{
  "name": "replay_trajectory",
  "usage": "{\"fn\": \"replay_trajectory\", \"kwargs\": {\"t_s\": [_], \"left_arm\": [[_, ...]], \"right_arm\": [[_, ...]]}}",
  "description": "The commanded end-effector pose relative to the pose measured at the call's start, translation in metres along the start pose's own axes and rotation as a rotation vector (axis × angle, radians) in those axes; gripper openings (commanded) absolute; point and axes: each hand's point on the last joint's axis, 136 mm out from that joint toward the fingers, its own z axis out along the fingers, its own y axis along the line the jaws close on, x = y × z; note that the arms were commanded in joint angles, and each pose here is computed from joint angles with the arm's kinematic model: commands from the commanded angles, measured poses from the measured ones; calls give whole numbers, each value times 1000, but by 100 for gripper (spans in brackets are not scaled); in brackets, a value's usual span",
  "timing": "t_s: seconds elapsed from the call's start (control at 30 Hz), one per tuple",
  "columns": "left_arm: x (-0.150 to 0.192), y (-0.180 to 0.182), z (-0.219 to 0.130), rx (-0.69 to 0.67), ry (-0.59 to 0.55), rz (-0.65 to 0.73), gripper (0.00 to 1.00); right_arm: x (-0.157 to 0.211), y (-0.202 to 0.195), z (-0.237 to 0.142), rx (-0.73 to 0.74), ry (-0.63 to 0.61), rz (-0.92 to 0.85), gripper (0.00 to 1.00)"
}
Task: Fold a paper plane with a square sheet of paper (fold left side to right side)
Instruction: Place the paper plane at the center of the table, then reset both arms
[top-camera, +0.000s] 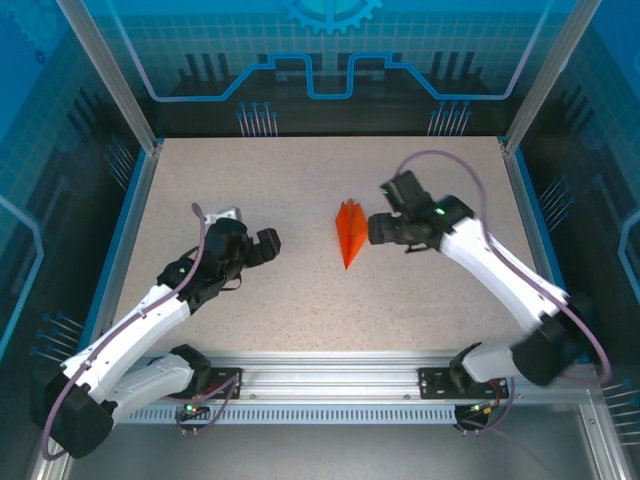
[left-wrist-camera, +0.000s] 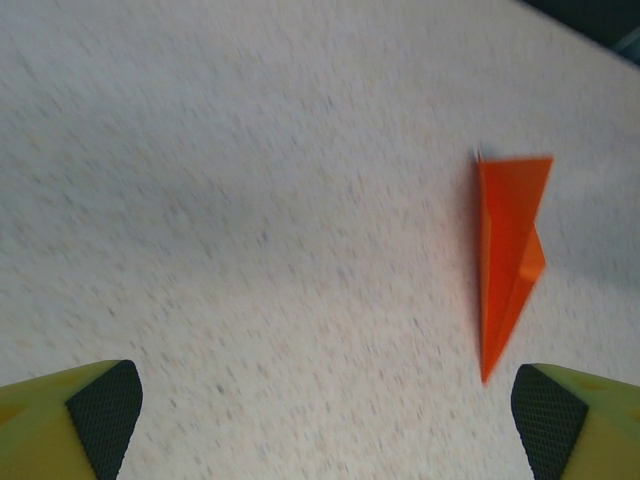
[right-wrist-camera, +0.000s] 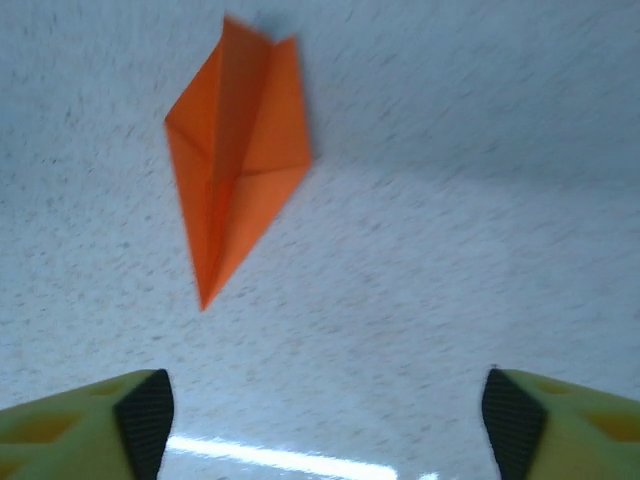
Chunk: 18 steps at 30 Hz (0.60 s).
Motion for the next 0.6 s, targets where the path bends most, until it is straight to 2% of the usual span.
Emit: {"fn": "replay_trajectory", "kwargs": {"t_s": [0.0, 0.1, 0.17, 0.27, 0.37, 0.47, 0.57], "left_arm": [[-53, 13, -10, -79, -234, 51, 99], [-73, 27, -8, -175, -386, 140, 99], [-77, 37, -2, -232, -434, 219, 99], [-77, 65, 7, -343, -438, 243, 99], [-71, 90, 21, -403, -427, 251, 99], [-60, 107, 39, -415, -411, 290, 99], [-50, 115, 58, -391, -379, 320, 99]], "right_arm": [[-5, -50, 2, 116, -136, 20, 98], [0, -90, 2, 177, -230, 70, 100], [8, -110, 11, 213, -280, 43, 100], [18, -135, 28, 244, -356, 15, 100], [30, -157, 50, 236, -408, 71, 100], [35, -167, 68, 182, -452, 145, 100], [31, -169, 79, 179, -516, 115, 100]]}}
